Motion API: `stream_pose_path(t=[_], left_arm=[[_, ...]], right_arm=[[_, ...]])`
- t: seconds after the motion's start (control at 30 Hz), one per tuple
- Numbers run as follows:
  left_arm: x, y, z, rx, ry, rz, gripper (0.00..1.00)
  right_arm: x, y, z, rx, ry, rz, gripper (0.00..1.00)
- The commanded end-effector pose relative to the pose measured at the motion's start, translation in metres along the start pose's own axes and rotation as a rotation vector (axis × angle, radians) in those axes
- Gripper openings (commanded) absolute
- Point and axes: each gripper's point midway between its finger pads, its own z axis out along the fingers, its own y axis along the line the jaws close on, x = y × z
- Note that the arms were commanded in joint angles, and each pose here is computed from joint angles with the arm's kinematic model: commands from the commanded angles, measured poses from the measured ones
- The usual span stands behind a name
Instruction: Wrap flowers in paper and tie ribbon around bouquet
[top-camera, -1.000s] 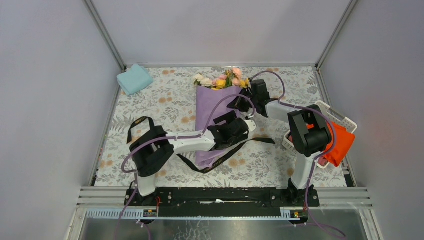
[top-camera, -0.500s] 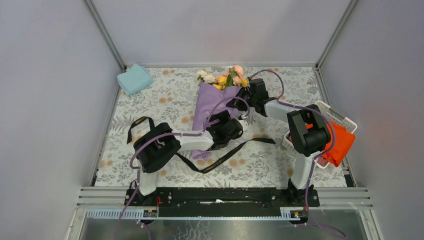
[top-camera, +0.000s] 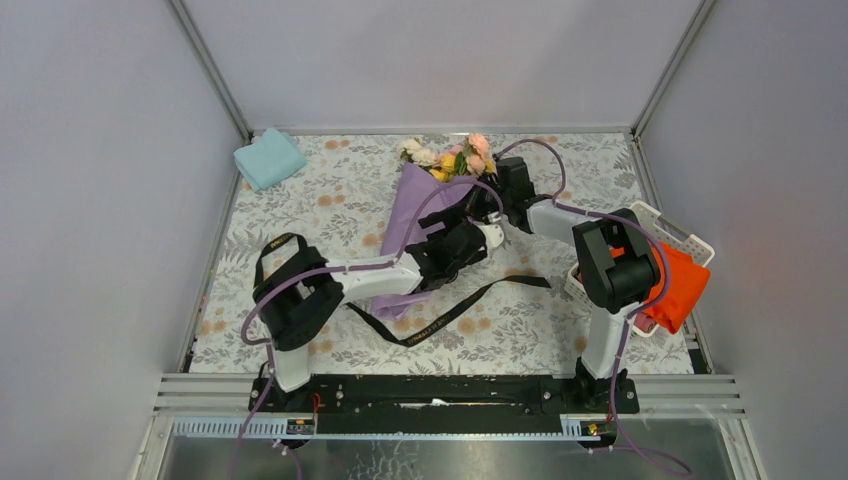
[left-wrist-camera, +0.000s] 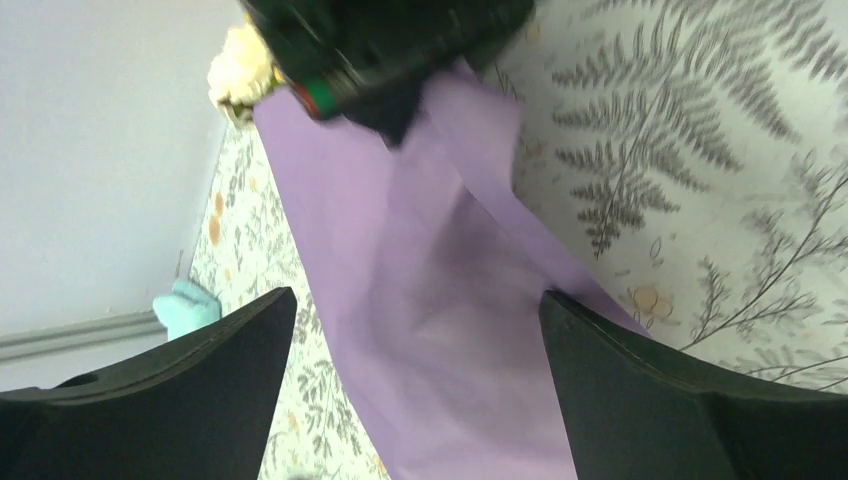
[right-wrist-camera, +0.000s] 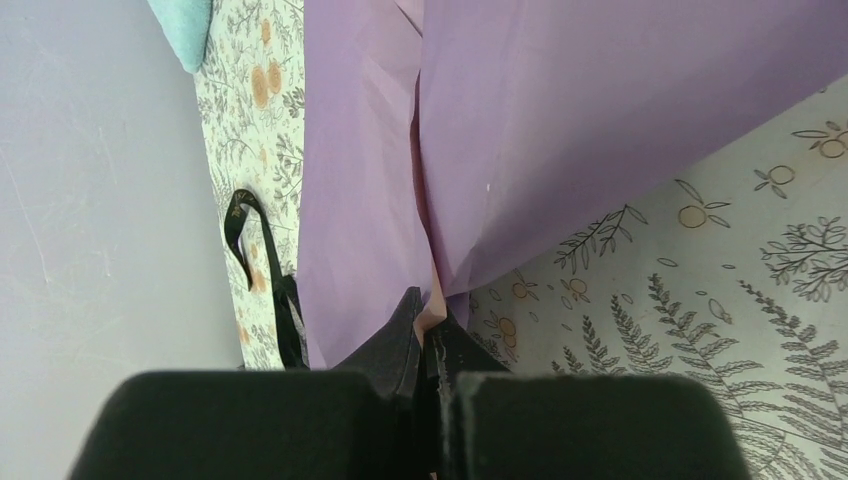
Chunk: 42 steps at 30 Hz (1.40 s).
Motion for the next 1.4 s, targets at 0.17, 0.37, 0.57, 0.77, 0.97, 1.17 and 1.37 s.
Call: stream_pose_path(t=[0.17, 0.37, 0.57, 0.77, 0.97, 1.17, 1.37], left_arm=[[-0.018, 0.008, 0.013, 0.077, -0.075, -0.184, 0.98], [0.000, 0.015, 0.018, 0.039, -0.033, -0.187, 0.98], [0.039, 0.010, 0.030, 0.015, 0.059, -0.137, 0.98], [0.051, 0.018, 0.040, -0.042, 0.082, -0.105, 0.98], [0.048, 0.021, 0.042, -0.053, 0.049, -0.085, 0.81], [0.042, 0.015, 0.037, 0.008, 0.025, -0.102, 0.23], [0.046, 0.006, 0.036, 0.047, 0.038, -0.113, 0.00]], right_arm=[[-0.013, 0.033, 0.001, -0.054, -0.043, -0.033, 0.00], [-0.016, 0.033, 0.005, -0.055, -0.044, -0.022, 0.00], [-0.018, 0.037, 0.005, -0.060, -0.050, -0.021, 0.00], [-0.015, 0.036, 0.004, -0.059, -0.043, -0.025, 0.00], [-0.011, 0.034, 0.005, -0.058, -0.026, -0.031, 0.00], [-0.006, 0.028, 0.005, -0.044, -0.002, -0.055, 0.00], [-0.002, 0.025, 0.000, -0.017, 0.034, -0.126, 0.05]])
